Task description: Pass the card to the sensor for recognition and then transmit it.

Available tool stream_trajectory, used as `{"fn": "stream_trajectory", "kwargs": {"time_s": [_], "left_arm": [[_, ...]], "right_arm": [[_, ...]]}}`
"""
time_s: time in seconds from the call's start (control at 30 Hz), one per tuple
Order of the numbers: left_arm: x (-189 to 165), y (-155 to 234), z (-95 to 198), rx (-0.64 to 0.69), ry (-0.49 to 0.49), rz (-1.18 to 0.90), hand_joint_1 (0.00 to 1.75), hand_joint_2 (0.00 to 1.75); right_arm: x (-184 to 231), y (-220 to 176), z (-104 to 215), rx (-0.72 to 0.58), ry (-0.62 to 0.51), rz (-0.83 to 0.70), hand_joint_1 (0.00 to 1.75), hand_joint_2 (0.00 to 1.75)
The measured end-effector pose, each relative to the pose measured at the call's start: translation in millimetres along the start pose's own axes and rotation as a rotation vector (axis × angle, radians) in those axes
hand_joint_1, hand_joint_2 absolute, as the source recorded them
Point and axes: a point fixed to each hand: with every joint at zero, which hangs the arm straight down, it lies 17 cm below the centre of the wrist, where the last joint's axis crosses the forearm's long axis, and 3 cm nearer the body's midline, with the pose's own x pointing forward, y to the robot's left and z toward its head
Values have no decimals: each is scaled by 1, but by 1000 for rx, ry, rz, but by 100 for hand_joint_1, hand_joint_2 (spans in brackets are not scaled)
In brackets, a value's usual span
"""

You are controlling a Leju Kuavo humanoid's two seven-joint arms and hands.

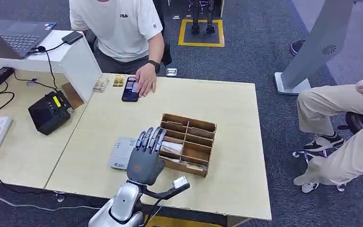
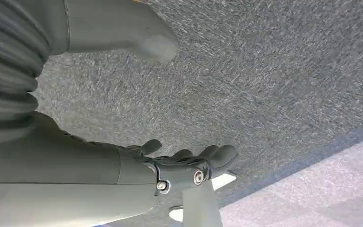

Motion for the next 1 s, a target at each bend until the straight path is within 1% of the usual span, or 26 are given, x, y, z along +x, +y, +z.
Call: {"fn": "stream_trajectory", "kwargs": {"time_s": [0.17,0.2,0.3,0.43,0.47,0.5,0.53,0.57,0.6,0.63,0.67,0.7,1.0], "left_arm": [[-2,-8,2,-21,7,0,16,175],[-1,-9,3,-26,6,-1,19,175],[0,-15,5,-40,2,0,23,175],[1,-21,8,-59,-7,-5,23,175],[1,-22,9,-62,-8,-5,28,175],[1,-23,10,-65,-11,-6,40,175],[1,-24,10,-67,-13,-6,96,175],[1,-24,10,-68,-13,-6,120,175],[1,-25,10,-67,-14,-5,150,175],[1,-25,10,-68,-14,-5,150,175],[2,-25,10,-67,-16,-4,164,175],[2,-24,10,-67,-17,-3,175,175],[3,-24,9,-67,-15,1,175,175]], "right_arm": [[0,0,0,0,0,1,0,175],[0,0,0,1,1,3,0,175],[1,0,0,0,-6,-2,0,175],[2,1,0,2,-10,0,0,175],[1,1,1,3,-8,2,0,175],[1,1,1,3,-7,2,0,175],[0,1,1,3,-4,3,0,175],[0,1,1,3,-2,2,0,175],[0,1,1,3,-5,0,0,175],[1,1,1,3,-9,-1,0,175],[2,1,1,3,-12,-2,0,175],[2,1,1,3,-15,-3,0,175],[1,2,2,5,-13,-10,0,175]]}}
